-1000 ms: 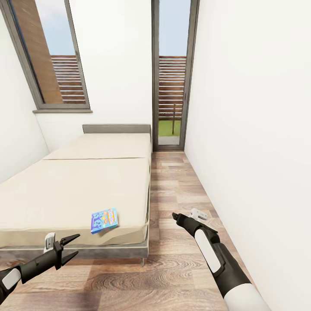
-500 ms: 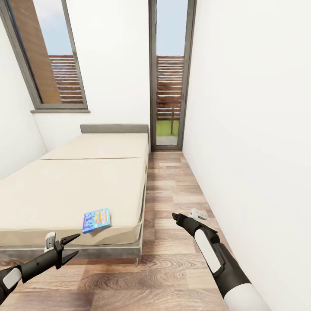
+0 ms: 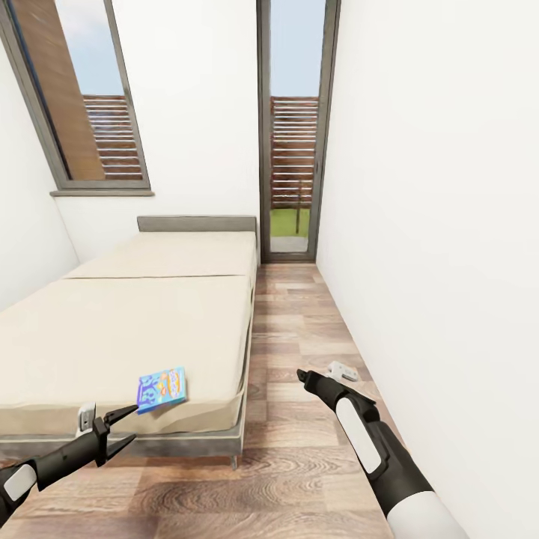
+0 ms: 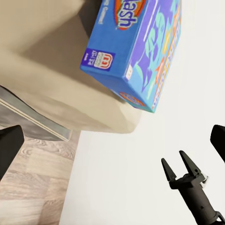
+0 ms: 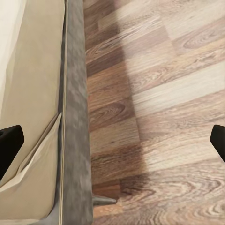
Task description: Put all the toys in the child's room - the three board games (two on the bed and one on the table), the two jigsaw puzzles on the table, and the tennis ball on the table - inside the toy box on the table in the child's room.
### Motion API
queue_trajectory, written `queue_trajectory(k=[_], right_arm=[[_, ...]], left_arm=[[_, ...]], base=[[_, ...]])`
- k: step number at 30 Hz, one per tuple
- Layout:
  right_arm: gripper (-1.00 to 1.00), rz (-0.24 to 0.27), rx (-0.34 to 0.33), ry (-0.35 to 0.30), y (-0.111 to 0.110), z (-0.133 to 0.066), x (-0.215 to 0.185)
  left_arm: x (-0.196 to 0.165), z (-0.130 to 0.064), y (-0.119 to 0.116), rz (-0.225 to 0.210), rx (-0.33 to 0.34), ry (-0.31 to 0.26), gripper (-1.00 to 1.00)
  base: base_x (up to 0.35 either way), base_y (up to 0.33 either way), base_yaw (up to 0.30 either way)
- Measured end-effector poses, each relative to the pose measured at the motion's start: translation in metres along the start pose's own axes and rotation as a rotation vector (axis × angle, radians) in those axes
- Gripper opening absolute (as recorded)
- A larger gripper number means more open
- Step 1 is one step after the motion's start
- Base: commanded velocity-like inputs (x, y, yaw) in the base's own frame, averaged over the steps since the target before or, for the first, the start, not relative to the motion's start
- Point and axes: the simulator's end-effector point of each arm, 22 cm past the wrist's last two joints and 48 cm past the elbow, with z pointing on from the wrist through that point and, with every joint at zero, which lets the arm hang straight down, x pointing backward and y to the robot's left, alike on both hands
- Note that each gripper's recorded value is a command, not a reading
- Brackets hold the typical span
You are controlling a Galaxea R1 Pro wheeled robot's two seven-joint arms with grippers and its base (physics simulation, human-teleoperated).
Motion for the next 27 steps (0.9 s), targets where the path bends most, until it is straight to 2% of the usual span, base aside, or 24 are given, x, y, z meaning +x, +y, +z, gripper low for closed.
queue_trajectory(k=[11, 27], right_arm=[[1.0, -0.001, -0.002, 0.0, 0.0013, 0.0, 0.0003], [1.0, -0.001, -0.002, 0.0, 0.0013, 0.0001, 0.0004]], left_arm=[[-0.0001, -0.0002, 0.0002, 0.0, -0.001, 0.0, 1.0], [-0.0006, -0.0005, 0.0001, 0.001, -0.001, -0.001, 1.0]], base=[[0.125, -0.001, 0.0], [0.013, 0.0, 0.0]])
